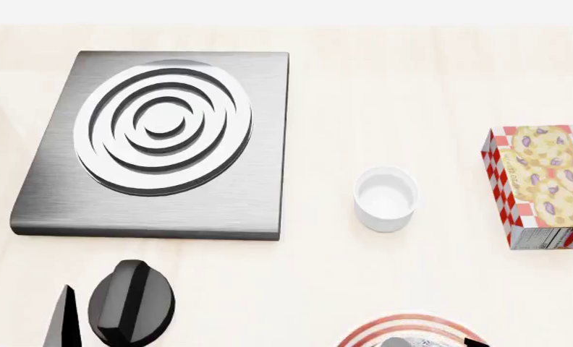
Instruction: Pick the akita bowl on the ramekin and place it on the plate.
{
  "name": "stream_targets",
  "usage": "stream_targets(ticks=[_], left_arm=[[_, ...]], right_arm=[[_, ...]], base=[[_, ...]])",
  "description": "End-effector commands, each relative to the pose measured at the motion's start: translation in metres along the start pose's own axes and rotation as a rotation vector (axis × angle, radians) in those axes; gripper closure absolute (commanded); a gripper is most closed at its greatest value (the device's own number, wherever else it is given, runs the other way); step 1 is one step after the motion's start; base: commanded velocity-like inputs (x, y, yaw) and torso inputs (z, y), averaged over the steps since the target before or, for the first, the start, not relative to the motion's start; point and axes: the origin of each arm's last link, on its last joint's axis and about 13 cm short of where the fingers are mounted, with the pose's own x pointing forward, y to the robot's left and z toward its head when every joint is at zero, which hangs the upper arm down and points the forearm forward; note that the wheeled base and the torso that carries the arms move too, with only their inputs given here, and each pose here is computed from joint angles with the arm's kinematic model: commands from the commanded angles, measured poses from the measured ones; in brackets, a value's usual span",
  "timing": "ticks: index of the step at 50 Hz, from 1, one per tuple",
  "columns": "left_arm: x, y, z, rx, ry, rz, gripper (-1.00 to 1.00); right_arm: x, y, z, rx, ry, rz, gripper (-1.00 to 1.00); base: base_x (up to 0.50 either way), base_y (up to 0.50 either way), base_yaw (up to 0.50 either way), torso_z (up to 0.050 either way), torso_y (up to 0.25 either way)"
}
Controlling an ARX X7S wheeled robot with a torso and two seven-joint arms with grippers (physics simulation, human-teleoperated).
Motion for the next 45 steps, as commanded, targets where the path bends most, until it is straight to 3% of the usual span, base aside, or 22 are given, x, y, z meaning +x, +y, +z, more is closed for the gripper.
stream_targets(ticks=[1, 18, 33, 45], left_arm=[[0.0, 0.0, 0.0, 0.004, -0.003, -0.001, -1.0], [0.0, 0.0, 0.0, 0.003, -0.001, -0.001, -1.0], [0.0, -0.001, 0.0, 0.003, 0.003, -0.003, -1.0], [0.0, -0.001, -0.001, 0.005, 0.011, -0.01, -1.0]], right_arm=[[0.001, -0.002, 0.001, 0.006, -0.014, -0.02, -1.0], [-0.001, 0.002, 0.002, 0.012, -0.014, -0.011, -1.0], [-0.025, 0.011, 0.009, -0.012, -0.026, -0.028, -1.0], [-0.027, 0.0, 0.016, 0.058, -0.22, -0.22, -1.0]], base=[[0.0, 0.0, 0.0, 0.0, 0.0], [0.0, 0.0, 0.0, 0.0, 0.0], [0.0, 0.0, 0.0, 0.0, 0.0], [0.0, 0.0, 0.0, 0.0, 0.0]])
